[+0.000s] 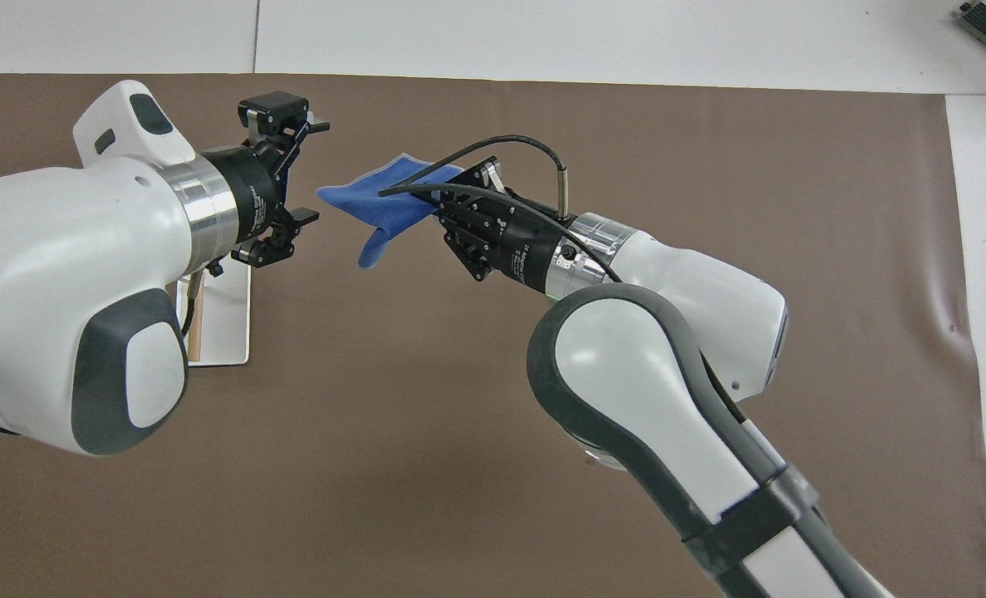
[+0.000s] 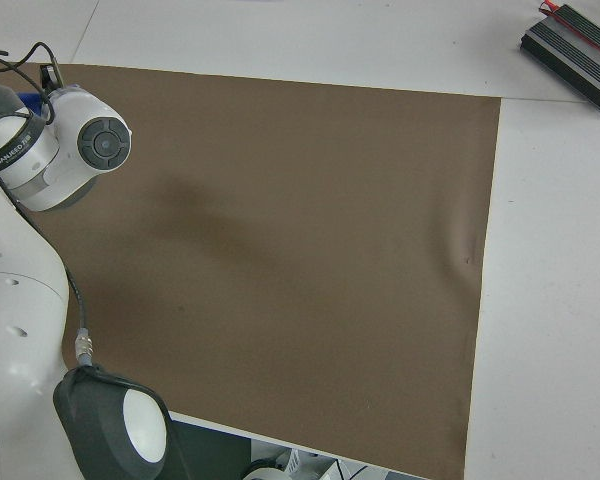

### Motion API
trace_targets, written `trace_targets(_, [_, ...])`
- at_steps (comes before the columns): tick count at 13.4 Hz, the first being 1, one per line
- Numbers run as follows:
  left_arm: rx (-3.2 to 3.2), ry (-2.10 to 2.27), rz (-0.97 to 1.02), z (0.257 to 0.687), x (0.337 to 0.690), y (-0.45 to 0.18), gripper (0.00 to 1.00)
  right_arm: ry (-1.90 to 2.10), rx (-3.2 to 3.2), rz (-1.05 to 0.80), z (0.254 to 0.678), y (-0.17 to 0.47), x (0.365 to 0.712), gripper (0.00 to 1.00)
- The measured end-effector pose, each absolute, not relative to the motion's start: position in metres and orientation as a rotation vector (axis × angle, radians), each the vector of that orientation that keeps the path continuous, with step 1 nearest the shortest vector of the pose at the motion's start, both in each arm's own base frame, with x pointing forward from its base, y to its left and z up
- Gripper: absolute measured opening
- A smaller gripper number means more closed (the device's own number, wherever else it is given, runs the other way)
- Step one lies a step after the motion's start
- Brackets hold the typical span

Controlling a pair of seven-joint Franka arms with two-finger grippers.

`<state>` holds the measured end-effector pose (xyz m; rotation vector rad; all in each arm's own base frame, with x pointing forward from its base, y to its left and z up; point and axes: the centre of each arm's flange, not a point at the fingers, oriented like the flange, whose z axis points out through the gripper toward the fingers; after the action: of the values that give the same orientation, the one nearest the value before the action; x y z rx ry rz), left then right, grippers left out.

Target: Right arm passes towel to left arm to hang

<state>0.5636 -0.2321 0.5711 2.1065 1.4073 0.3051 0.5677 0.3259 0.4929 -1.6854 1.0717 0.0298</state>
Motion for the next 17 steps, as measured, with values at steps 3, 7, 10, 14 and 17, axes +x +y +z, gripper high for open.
trace_targets(3, [2.112, 1.407, 0.288, 0.564, 0.561, -0.24, 1.0, 1.071, -1.687, 0.031, 0.492, 0.327, 0.567, 0.04])
trace_targets(7, [2.088, 1.44, 0.25, 0.559, 0.555, -0.255, 1.0, 1.116, -1.634, 0.035, 0.491, 0.343, 0.554, 0.04])
trace_targets(10, [2.086, 1.441, 0.25, 0.559, 0.555, -0.255, 0.78, 1.119, -1.632, 0.035, 0.491, 0.344, 0.553, 0.04])
trace_targets(14, [2.084, 1.448, 0.252, 0.559, 0.556, -0.252, 0.25, 1.121, -1.63, 0.035, 0.491, 0.344, 0.553, 0.04])
trace_targets(17, [2.083, 1.464, 0.251, 0.554, 0.558, -0.246, 0.02, 1.121, -1.63, 0.035, 0.491, 0.343, 0.553, 0.04])
